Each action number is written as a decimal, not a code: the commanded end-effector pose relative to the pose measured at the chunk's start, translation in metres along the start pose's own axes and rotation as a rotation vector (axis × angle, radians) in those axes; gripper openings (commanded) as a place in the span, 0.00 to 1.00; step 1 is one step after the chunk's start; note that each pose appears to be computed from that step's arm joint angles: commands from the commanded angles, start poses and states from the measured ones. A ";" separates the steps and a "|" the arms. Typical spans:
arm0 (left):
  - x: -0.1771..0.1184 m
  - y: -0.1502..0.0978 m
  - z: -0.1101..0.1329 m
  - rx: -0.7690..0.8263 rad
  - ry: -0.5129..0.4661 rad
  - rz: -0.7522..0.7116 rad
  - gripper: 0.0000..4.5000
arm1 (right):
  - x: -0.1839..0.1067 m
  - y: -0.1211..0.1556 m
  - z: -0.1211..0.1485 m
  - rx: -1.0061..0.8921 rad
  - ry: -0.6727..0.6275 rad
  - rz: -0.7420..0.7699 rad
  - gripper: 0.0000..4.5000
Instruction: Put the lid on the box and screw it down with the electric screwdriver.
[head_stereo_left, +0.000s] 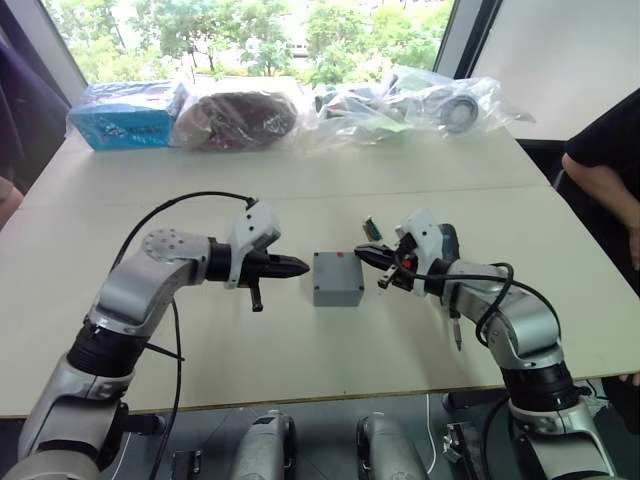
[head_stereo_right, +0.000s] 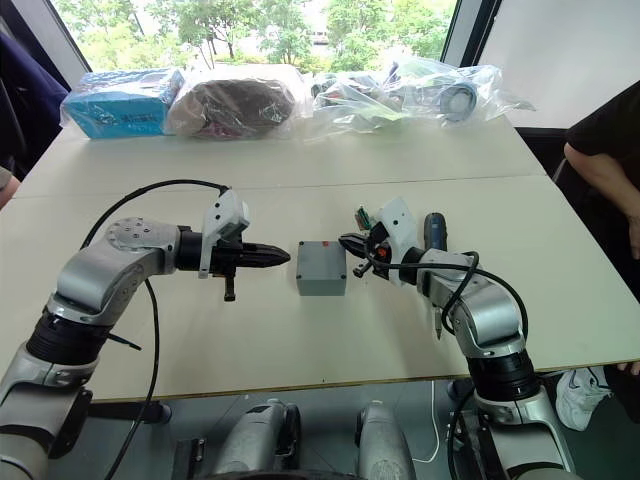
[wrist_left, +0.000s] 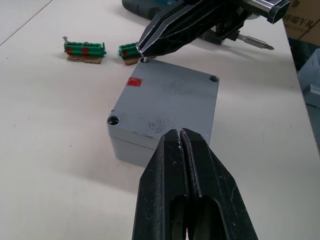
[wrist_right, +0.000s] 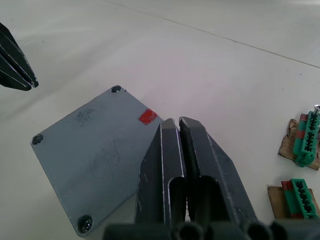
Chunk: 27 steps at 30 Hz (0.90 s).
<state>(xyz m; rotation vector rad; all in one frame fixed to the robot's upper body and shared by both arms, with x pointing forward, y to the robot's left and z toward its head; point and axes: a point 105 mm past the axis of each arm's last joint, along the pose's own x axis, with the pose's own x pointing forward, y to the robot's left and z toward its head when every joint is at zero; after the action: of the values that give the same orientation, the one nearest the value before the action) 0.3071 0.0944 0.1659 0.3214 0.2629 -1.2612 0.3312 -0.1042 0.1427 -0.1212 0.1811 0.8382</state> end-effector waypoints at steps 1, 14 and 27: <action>0.000 0.000 0.004 0.018 -0.013 0.004 0.00 | 0.002 0.000 0.011 -0.034 -0.040 -0.001 0.01; 0.001 0.001 0.008 0.016 -0.033 0.007 0.00 | -0.006 -0.012 0.020 -0.067 -0.050 -0.040 0.83; 0.012 -0.014 0.033 0.146 -0.069 -0.096 0.00 | -0.077 -0.062 0.053 0.127 0.187 -0.288 0.95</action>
<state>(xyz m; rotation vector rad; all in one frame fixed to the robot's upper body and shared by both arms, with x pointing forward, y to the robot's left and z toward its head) 0.3049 0.0775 0.1760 0.3199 0.2057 -1.3340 0.3369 -0.1806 0.2087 -0.1120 0.3129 0.5914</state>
